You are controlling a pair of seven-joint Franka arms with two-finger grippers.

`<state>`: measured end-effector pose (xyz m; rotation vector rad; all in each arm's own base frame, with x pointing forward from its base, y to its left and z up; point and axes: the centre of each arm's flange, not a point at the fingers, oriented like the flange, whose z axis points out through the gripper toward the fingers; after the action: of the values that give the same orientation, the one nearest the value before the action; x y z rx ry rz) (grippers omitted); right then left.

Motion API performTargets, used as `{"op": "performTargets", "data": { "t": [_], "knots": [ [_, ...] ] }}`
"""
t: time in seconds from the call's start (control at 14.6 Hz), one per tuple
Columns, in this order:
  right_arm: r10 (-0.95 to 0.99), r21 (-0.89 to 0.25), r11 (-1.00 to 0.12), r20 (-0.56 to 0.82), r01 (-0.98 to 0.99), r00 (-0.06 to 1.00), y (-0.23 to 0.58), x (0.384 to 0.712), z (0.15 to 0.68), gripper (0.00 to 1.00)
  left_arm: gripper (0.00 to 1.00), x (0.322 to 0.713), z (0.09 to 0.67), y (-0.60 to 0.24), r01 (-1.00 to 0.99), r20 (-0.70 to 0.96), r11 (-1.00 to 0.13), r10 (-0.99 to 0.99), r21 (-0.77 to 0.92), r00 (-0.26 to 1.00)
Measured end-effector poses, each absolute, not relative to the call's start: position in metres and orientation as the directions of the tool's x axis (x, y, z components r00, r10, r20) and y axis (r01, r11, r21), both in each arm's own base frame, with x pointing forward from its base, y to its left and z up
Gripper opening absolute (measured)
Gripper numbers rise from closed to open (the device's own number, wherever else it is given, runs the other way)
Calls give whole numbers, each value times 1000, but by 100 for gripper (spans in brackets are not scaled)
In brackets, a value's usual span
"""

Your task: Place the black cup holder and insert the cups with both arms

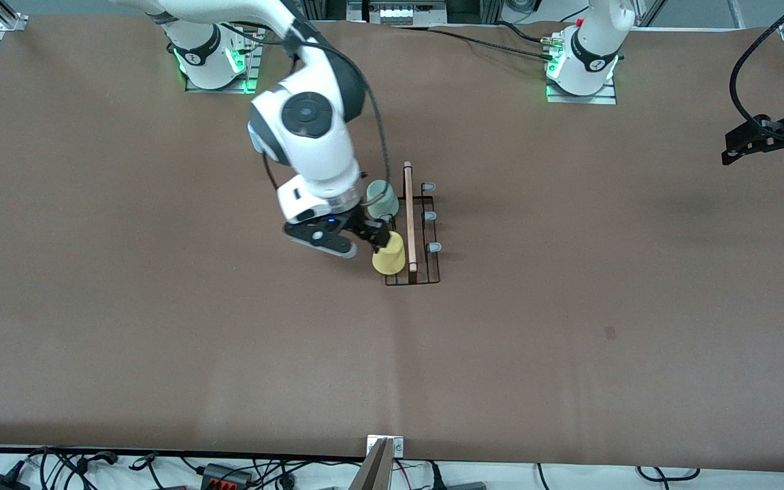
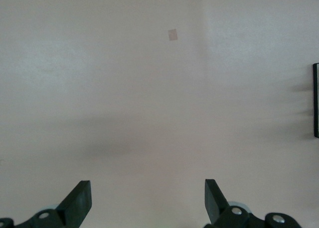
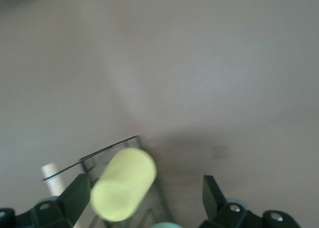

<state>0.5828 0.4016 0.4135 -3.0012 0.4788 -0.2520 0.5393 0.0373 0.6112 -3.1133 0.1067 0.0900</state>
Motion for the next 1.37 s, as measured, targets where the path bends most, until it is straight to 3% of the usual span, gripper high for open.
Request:
{"op": "performTargets", "data": {
  "t": [0.41,0.69,0.89,1.37],
  "knots": [
    [-123,64,-990,71,-128,990,125,595,521,100,100,539,611,36,-72,-58,-997,-70,-23,996],
    [-121,60,-991,30,-123,992,-27,576,560,100,100,538,613,35,-73,-66,-997,-71,-22,995],
    [-152,61,-987,-11,-151,988,-49,560,575,100,100,538,613,35,-73,-67,-997,-71,-22,995],
    [-93,60,-994,-26,-92,995,-23,558,586,100,100,538,613,35,-73,-69,-997,-71,-22,995]
  ]
}}
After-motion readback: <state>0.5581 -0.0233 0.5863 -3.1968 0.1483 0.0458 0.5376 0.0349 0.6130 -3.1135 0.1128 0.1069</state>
